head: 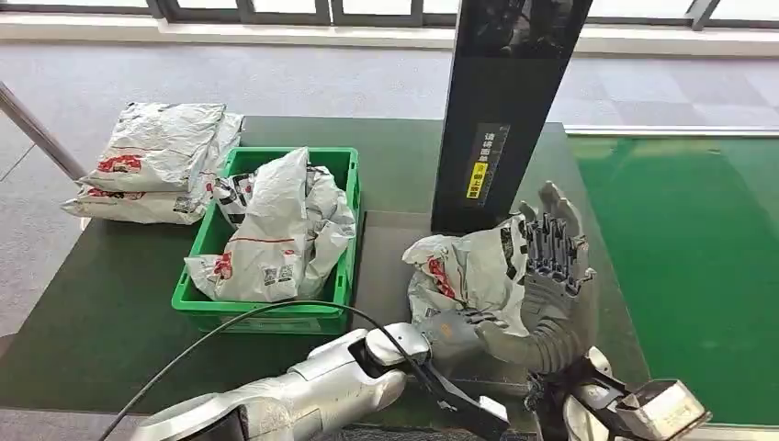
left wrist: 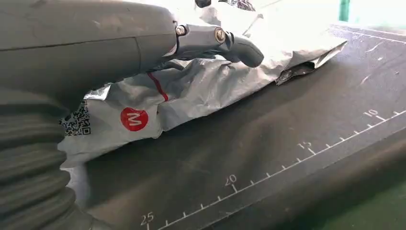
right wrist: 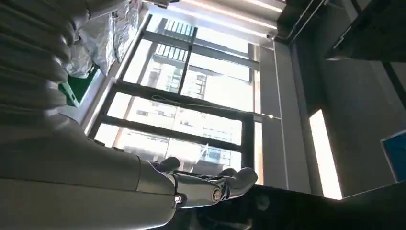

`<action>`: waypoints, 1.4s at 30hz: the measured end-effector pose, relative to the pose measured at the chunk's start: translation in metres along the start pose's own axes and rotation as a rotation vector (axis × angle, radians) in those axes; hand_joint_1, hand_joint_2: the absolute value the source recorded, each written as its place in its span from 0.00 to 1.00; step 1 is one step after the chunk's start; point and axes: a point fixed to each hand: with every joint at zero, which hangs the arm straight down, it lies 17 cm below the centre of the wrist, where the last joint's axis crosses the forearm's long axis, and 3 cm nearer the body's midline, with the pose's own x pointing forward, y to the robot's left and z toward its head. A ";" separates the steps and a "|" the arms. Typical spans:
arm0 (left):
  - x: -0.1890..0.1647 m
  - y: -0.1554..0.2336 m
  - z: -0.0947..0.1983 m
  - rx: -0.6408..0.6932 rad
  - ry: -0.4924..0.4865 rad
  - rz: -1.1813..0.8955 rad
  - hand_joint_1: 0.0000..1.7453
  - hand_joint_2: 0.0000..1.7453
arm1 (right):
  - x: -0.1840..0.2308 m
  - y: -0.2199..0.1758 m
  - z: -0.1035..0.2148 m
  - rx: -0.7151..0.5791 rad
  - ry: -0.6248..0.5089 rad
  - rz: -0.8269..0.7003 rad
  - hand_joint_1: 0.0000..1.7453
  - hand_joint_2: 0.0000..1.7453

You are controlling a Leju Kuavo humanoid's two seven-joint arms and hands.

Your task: Moved the parcel from conveyor to table for the left to box.

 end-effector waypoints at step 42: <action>-0.031 0.161 0.011 0.499 0.048 0.088 0.00 1.00 | -0.008 0.021 -0.003 0.058 0.010 -0.048 0.00 1.00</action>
